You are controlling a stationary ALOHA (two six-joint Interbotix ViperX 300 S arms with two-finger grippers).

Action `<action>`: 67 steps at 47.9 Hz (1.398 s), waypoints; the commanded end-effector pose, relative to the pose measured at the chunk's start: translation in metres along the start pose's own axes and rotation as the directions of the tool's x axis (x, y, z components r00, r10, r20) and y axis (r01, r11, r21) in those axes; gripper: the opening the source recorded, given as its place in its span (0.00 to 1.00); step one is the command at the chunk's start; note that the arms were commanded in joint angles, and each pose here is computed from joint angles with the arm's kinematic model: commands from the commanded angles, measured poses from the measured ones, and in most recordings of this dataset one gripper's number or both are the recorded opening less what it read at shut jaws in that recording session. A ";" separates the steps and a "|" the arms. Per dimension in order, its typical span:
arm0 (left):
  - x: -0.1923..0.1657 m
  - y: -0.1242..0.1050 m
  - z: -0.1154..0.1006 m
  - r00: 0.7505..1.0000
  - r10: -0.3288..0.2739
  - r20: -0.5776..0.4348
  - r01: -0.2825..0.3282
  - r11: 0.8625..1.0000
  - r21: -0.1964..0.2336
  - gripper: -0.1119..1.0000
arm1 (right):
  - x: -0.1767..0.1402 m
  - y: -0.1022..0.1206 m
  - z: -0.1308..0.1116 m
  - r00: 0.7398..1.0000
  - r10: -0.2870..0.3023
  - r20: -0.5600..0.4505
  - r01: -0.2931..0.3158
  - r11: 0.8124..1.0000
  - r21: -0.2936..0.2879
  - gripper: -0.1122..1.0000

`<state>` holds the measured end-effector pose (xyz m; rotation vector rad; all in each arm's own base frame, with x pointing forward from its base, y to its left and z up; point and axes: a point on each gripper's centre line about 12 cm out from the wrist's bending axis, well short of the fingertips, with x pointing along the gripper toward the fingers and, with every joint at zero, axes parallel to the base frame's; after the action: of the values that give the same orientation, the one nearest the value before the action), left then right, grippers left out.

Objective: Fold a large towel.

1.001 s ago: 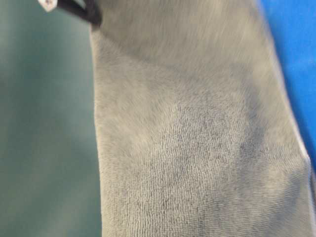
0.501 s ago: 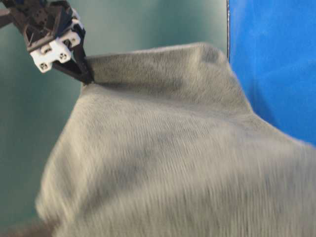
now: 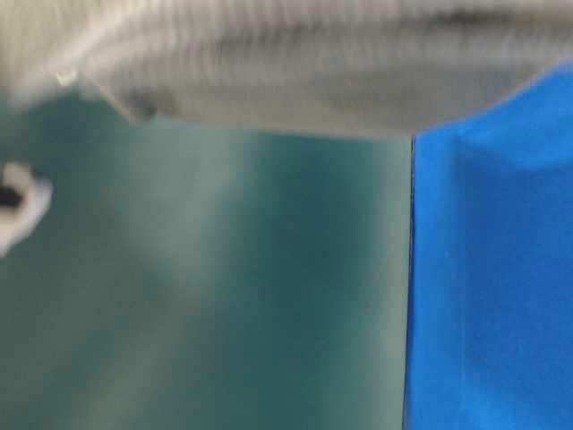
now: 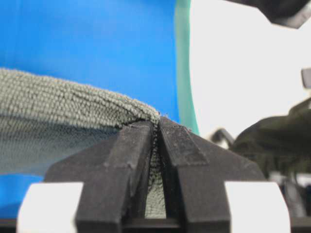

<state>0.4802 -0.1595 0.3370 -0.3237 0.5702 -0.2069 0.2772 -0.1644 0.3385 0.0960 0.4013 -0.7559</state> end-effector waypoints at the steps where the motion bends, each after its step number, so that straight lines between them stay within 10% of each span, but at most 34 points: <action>1: 0.004 -0.019 0.023 0.997 -0.046 0.067 0.045 0.999 0.014 0.13 | -0.021 -0.016 0.005 0.999 -0.047 0.022 0.046 0.998 0.033 0.13; 20: 0.033 -0.030 0.012 0.996 -0.070 0.055 0.071 0.997 -0.017 0.13 | -0.001 -0.014 -0.015 0.990 -0.099 -0.100 0.102 0.994 0.024 0.13; 27: 0.030 -0.029 -0.023 0.996 -0.086 0.037 0.091 0.984 -0.153 0.13 | 0.048 0.001 -0.031 0.972 -0.115 -0.205 0.112 0.993 -0.026 0.13; 34: 0.018 -0.016 -0.077 0.996 -0.084 -0.010 0.076 0.936 -0.343 0.13 | 0.090 0.017 -0.042 0.963 -0.099 -0.252 0.087 0.995 -0.056 0.13; 41: 0.004 0.005 -0.127 0.995 -0.056 -0.083 0.014 0.897 -0.442 0.13 | 0.124 0.036 -0.047 0.969 -0.029 -0.245 0.016 0.998 -0.055 0.13; 55: -0.007 0.037 -0.169 0.987 0.004 -0.163 -0.082 0.878 -0.472 0.13 | 0.150 0.054 -0.061 0.971 0.064 -0.231 -0.082 0.994 -0.069 0.13; 67: -0.004 0.049 -0.162 0.988 0.030 -0.155 -0.096 0.894 -0.438 0.13 | 0.151 0.057 -0.063 0.974 0.088 -0.210 -0.115 0.985 -0.125 0.14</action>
<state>0.3881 -0.1494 0.1761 -0.7427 0.8138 0.0003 0.3969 -0.1990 0.2059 0.0815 0.6718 -0.6092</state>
